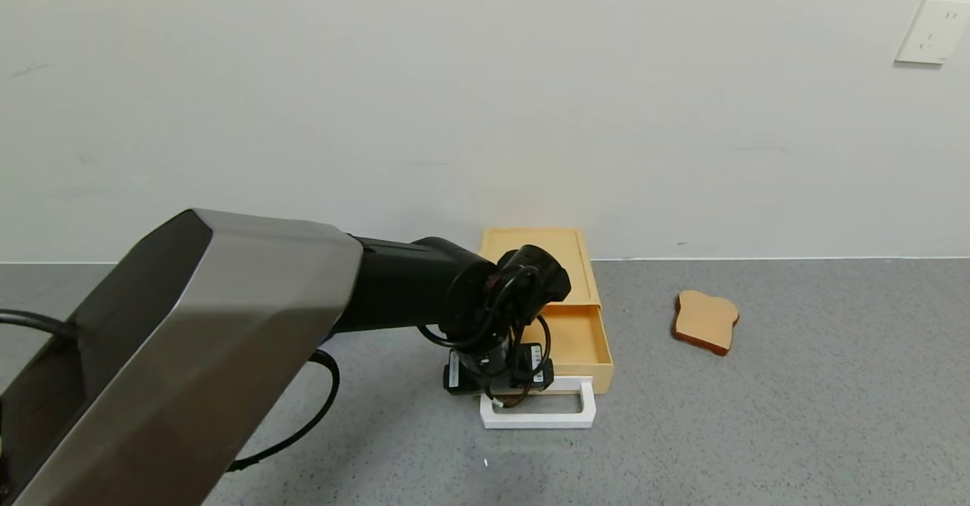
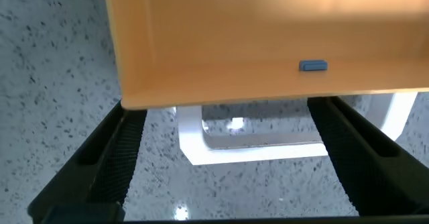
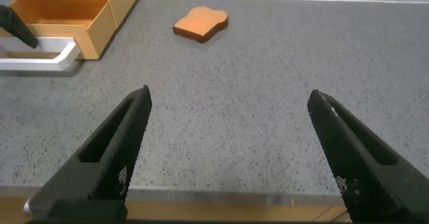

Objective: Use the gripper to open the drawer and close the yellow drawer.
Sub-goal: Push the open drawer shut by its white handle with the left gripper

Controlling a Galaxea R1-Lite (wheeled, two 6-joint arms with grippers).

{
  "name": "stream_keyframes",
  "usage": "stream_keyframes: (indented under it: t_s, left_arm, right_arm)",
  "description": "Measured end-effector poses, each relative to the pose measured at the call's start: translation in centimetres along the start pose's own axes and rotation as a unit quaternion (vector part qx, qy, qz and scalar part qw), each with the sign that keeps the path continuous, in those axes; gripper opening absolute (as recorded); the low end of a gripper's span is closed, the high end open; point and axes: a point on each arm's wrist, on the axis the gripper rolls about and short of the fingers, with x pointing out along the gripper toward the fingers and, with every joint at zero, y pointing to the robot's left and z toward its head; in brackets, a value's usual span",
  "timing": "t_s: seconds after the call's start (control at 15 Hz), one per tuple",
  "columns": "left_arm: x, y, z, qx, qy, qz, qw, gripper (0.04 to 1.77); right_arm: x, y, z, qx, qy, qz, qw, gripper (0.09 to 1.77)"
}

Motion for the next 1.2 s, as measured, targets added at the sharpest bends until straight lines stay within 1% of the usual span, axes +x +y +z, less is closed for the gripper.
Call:
stream_keyframes:
  t_s: [0.53, 1.2]
  left_arm:
    - [0.3, 0.1, 2.1, 0.006, -0.023, -0.01, 0.9997, 1.72]
    - [1.4, 0.5, 4.4, 0.005, -0.05, -0.017, 0.9986, 1.72]
  right_arm:
    - [0.0, 0.0, 0.0, 0.0, 0.0, 0.0, 1.0, 1.71]
    - [0.0, 0.0, 0.0, 0.0, 0.0, 0.0, 1.0, 1.71]
